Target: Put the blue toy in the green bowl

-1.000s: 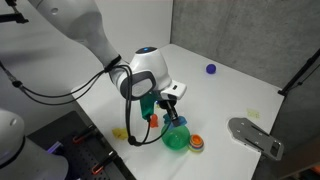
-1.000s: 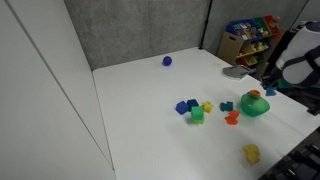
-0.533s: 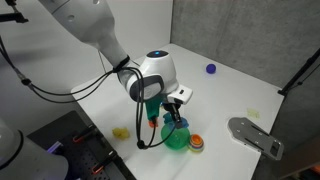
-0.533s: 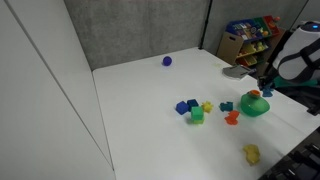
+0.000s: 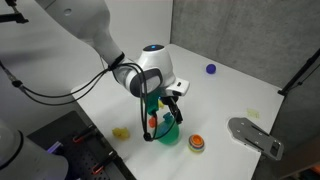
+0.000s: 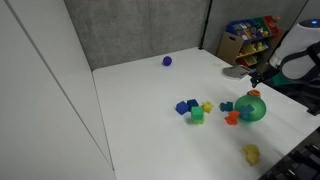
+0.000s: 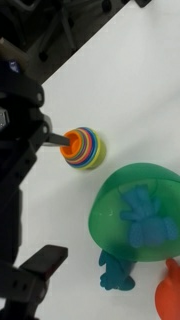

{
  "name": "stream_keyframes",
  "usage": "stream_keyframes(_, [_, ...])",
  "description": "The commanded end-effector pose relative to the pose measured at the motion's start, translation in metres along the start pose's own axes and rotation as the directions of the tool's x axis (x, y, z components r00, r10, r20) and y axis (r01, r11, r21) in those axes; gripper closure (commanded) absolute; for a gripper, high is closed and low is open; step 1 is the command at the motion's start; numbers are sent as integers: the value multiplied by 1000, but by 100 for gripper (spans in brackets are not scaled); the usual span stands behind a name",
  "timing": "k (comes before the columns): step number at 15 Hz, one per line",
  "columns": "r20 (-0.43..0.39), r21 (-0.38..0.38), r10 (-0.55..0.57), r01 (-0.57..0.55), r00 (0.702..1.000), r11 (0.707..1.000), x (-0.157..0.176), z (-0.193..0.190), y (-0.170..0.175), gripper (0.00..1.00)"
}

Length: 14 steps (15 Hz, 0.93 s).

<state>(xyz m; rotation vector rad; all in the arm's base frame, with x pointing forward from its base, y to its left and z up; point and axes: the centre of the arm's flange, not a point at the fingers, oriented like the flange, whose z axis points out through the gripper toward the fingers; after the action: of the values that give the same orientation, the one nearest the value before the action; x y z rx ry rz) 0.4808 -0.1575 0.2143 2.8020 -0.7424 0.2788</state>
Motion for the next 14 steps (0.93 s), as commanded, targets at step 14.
stream_keyframes(14, [135,145,-164,144,977,979,-88,-189,-89,0])
